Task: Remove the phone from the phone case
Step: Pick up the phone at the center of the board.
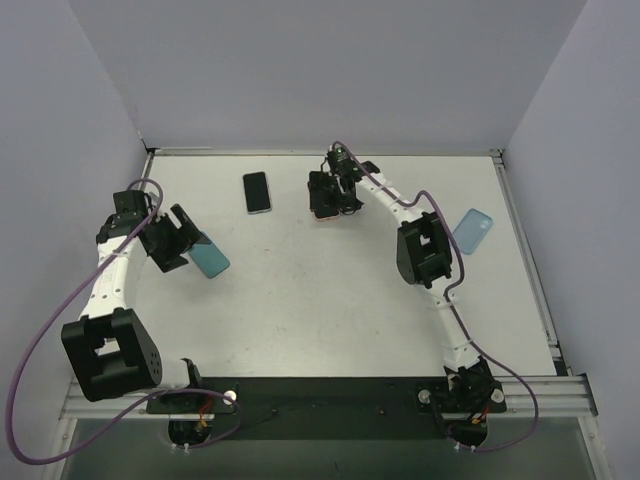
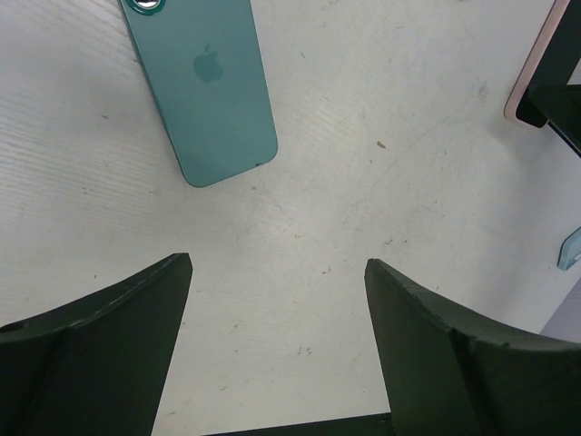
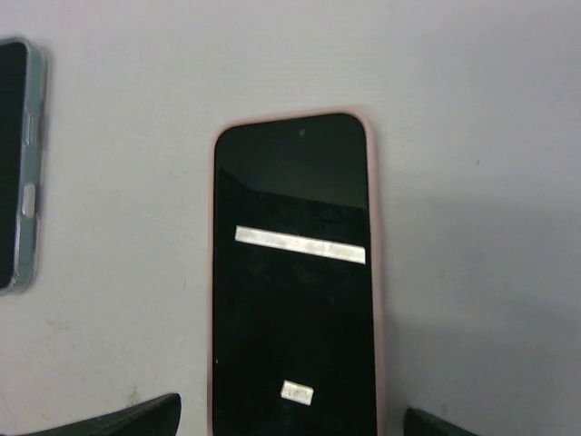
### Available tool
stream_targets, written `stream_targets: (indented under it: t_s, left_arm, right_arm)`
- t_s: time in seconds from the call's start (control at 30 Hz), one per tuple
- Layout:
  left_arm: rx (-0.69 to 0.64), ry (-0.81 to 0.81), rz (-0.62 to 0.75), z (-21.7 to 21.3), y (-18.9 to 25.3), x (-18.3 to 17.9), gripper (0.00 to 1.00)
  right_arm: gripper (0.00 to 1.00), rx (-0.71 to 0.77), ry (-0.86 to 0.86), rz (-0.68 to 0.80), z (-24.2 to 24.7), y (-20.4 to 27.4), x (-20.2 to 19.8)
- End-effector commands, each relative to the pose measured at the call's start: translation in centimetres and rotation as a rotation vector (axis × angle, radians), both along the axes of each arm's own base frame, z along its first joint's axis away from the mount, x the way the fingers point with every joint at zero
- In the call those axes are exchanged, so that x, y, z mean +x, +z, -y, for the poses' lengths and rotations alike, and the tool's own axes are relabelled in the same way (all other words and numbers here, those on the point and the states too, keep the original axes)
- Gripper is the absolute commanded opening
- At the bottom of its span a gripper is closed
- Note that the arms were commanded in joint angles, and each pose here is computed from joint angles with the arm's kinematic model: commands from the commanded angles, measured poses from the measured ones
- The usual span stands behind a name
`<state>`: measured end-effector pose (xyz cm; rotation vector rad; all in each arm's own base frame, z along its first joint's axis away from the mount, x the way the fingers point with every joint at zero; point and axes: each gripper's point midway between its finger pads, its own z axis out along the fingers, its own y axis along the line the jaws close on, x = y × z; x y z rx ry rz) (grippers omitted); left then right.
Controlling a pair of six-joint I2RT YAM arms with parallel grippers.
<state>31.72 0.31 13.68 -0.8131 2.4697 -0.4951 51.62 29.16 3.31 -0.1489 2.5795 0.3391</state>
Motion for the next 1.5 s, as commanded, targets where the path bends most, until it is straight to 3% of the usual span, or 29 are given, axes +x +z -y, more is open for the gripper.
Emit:
stream_targets:
  t_s: [0.0,0.27,0.4,0.57,0.6,0.67,0.7,0.77,0.8,0.97,1.07,1.23,1.47]
  left_arm:
    - [-0.039,-0.008,0.058,0.6,2.7,0.7,0.88]
    - [-0.060,-0.025,0.079,0.9,3.6,1.1,0.88]
    - [-0.060,-0.031,0.082,0.9,3.8,1.3,0.88]
    - [-0.066,-0.033,0.078,1.1,3.7,1.1,0.88]
    - [-0.066,-0.035,0.075,1.1,3.6,1.0,0.88]
    - [-0.066,-0.033,0.075,1.1,3.8,0.8,0.88]
    - [-0.064,-0.038,0.079,1.2,3.9,0.6,0.88]
    - [-0.084,-0.050,0.087,1.6,4.2,0.5,0.88]
    - [-0.099,-0.065,0.097,2.3,4.5,0.4,0.88]
    - [-0.126,-0.157,0.105,6.4,5.0,0.4,0.89]
    - [-0.224,-0.192,0.120,10.5,5.3,0.6,0.89]
    - [-0.364,-0.313,0.158,19.0,4.4,0.1,0.88]
    - [-0.533,-0.320,0.077,24.3,-0.4,-0.7,0.88]
  right_arm:
    - [1.00,0.023,0.037,-0.033,-2.2,-0.8,-1.0]
    - [0.99,-0.199,0.008,-0.021,-0.2,-2.5,-1.9]
    - [0.89,-0.248,-0.014,-0.025,0.5,-3.0,-1.8]
    - [0.63,-0.233,-0.059,-0.011,0.5,-2.5,-1.3]
    - [0.52,-0.224,-0.062,-0.012,0.4,-2.4,-1.3]
    - [0.41,-0.209,-0.059,-0.028,0.2,-2.7,-1.8]
    - [0.26,-0.171,-0.057,-0.028,-0.1,-1.8,-1.9]
    - [0.10,-0.105,-0.046,-0.077,0.0,-3.0,-3.0]
    - [0.01,-0.073,-0.052,-0.048,0.2,-0.9,-2.9]
    - [0.00,-0.052,-0.035,-0.038,2.0,0.4,-5.2]
    - [0.00,-0.011,-0.017,-0.062,2.7,1.4,-8.4]
    - [0.00,0.084,-0.010,-0.174,3.6,-1.2,-14.8]
    - [0.00,0.255,0.010,-0.221,3.8,-0.5,-20.9]
